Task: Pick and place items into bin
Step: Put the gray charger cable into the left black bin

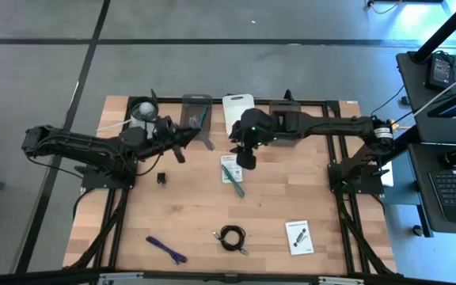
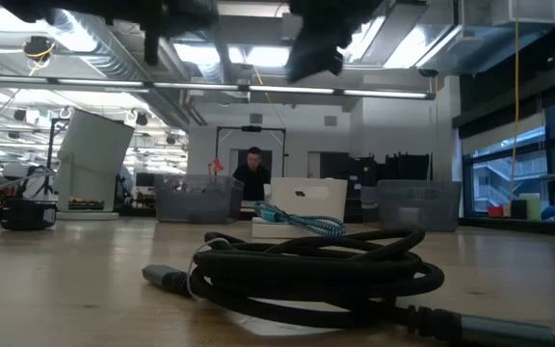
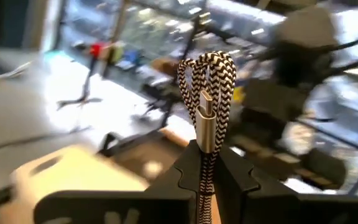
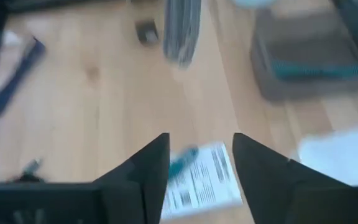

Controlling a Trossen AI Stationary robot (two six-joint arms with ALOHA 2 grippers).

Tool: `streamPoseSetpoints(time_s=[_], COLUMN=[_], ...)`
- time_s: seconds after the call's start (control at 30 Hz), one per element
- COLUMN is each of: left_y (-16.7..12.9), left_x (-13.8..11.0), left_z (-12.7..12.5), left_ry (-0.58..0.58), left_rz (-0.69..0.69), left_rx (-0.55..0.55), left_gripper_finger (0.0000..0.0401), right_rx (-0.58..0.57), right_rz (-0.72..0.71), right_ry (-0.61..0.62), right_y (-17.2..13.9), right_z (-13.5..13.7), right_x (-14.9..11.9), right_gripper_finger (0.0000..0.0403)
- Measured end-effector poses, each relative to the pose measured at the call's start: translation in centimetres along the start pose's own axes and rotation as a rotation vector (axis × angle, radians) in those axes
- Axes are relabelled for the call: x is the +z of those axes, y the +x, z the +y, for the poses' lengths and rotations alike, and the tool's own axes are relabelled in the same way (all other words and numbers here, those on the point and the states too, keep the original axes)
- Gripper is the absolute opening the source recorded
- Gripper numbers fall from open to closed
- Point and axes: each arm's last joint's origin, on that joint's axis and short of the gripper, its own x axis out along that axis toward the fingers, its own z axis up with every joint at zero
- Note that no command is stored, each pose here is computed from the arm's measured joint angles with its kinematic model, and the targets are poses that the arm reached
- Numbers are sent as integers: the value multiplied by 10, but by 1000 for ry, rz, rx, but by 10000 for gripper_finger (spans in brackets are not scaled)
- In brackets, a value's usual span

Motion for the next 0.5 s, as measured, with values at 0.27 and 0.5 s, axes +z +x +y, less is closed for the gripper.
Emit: streamPoseSetpoints(time_s=[0.27,0.5], left_y=[14,38], left_x=[6,51], left_z=[36,78], left_ry=[18,36], left_rz=[201,338], left_rx=[214,353], left_gripper_finger=[17,16], right_rx=[-48,-88], right_rz=[155,168], right_ry=[110,294], right_y=[13,30], right_z=[-17,-32], right_x=[-30,-51], right_gripper_finger=[200,201])
